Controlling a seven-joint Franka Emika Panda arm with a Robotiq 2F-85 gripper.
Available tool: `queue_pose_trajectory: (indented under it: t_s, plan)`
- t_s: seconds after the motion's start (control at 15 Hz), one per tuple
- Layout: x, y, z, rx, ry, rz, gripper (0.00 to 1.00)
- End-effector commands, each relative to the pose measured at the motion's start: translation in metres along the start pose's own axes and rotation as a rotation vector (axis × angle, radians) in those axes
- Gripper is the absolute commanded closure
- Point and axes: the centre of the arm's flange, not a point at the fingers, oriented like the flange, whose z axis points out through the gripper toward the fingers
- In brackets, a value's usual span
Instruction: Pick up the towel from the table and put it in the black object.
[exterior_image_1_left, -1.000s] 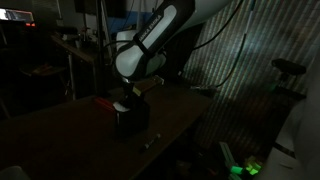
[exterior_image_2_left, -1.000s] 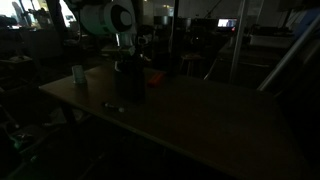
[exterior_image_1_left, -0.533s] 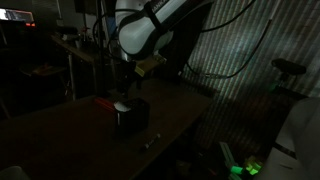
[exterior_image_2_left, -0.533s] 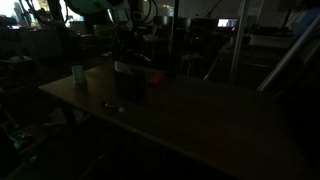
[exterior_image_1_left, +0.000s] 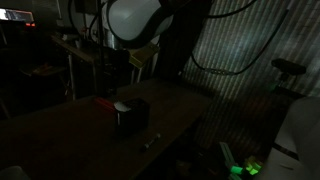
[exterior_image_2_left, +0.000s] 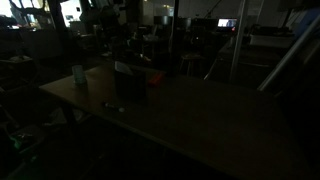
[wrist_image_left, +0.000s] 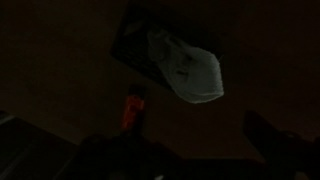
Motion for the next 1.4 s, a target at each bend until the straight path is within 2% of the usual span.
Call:
queue_pose_trajectory:
  t_s: [0.0, 0.33, 0.8, 1.33]
  plan:
    - [-0.009, -0.038, -0.016, -0.001, 0.043, -0.152, 0.00]
    - [-0.009, -0.058, -0.008, -0.002, 0.042, -0.263, 0.00]
    - [0.000, -0.040, 0.003, -0.061, 0.059, -0.348, 0.00]
    - [0.006, -0.031, 0.033, -0.049, 0.034, -0.370, 0.00]
